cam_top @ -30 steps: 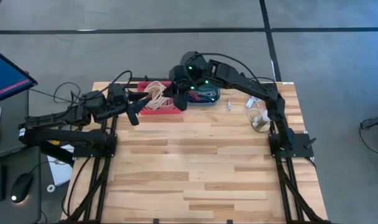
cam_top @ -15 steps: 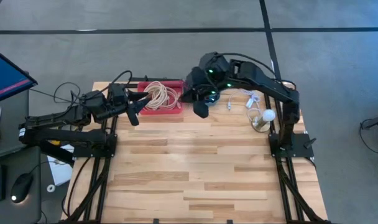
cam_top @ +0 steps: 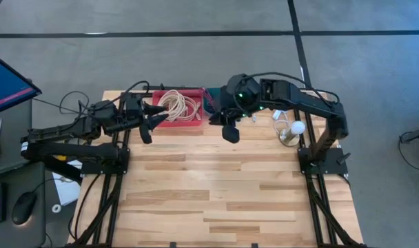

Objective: Pick & Place USB Port
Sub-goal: Return to Home Position

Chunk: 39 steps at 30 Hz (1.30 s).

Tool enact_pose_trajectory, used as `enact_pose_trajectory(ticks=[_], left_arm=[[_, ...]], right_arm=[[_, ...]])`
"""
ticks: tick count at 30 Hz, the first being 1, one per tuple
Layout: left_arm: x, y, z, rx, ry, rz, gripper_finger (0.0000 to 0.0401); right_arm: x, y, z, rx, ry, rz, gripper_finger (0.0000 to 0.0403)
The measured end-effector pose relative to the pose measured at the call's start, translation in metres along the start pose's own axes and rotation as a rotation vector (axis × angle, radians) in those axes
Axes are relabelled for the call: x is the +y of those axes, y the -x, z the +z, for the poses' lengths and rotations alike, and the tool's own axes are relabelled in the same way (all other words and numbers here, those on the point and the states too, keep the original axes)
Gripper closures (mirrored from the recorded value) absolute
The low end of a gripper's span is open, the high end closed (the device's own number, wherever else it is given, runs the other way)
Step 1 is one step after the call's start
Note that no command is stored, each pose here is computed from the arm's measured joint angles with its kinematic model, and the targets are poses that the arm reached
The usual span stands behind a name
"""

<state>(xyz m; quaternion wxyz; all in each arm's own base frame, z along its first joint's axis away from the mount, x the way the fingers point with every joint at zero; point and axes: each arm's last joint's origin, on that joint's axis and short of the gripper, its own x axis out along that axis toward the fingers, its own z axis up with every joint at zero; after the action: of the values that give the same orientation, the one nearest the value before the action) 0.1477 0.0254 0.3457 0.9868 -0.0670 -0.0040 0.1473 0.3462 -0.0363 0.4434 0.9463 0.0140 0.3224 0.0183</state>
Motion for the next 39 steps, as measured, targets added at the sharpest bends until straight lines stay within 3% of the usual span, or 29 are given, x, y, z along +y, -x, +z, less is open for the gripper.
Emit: enact_pose_trajectory(ticks=[5,12,19,28,39], left_arm=[[-0.001,0.0,0.0,0.002,0.002,-0.029,0.0256],[-0.004,0.0,0.003,-0.028,0.007,-0.056,0.0256],[-0.014,0.003,0.009,-0.094,-0.027,-0.128,0.0256],[-0.029,0.007,0.016,-0.189,-0.092,-0.224,0.0256],[-0.028,0.009,0.018,-0.199,-0.037,-0.209,0.0256]], right_arm=[[0.005,0.008,-0.024,-0.059,-0.037,-0.029,0.0349],[0.011,0.038,-0.062,-0.249,-0.099,-0.026,0.0349],[0.016,0.071,-0.096,-0.415,-0.079,-0.127,0.0349],[0.024,0.096,-0.114,-0.541,-0.032,-0.127,0.0349],[0.035,0.101,-0.116,-0.552,-0.014,-0.075,0.0349]])
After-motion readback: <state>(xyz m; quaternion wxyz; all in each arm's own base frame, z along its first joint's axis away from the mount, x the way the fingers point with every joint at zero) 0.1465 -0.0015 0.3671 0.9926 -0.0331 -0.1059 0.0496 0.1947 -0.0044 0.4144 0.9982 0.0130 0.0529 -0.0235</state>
